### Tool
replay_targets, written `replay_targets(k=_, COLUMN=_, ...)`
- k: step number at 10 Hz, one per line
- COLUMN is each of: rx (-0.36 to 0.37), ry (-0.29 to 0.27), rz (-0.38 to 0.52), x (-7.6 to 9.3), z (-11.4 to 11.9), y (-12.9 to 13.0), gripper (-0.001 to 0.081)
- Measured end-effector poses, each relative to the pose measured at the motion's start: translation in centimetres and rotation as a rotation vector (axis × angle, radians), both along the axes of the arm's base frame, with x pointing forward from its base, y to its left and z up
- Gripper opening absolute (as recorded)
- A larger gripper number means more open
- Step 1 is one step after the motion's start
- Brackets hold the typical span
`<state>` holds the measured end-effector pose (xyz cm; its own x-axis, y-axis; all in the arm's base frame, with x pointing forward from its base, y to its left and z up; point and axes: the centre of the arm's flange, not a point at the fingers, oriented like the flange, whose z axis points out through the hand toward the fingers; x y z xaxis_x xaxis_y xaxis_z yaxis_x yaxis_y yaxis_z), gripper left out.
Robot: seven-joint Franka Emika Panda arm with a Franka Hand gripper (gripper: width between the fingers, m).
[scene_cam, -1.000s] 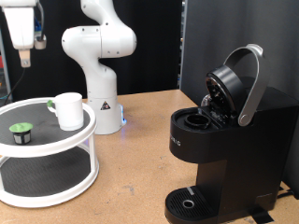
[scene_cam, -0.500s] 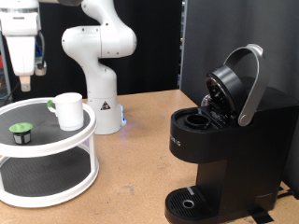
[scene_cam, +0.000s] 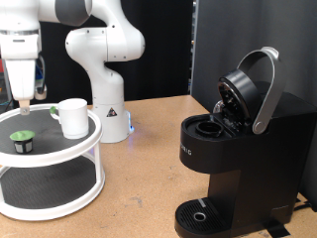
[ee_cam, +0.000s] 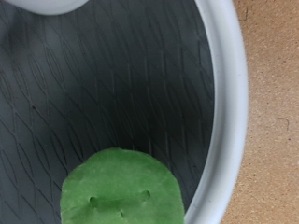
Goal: Make a cup of coffee with the keurig machine
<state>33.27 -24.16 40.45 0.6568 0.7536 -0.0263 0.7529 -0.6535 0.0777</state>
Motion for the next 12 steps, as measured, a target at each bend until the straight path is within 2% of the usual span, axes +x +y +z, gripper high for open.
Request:
replay_targets(k=4, rx=-0.030, ry=0.000, rz=0.019, x=-0.4, z=-3.2, y=-0.2, gripper=0.0801)
replay_targets(k=9, rx=-0.048, ry=-0.078, rz=0.000, x=-0.5, z=-5.7, y=-0.9, gripper=0.0801)
replay_targets(k=12, rx=-0.046, ry=-0.069, rz=-0.011, x=-0.7, z=-6.7, y=-1.2, gripper=0.0801)
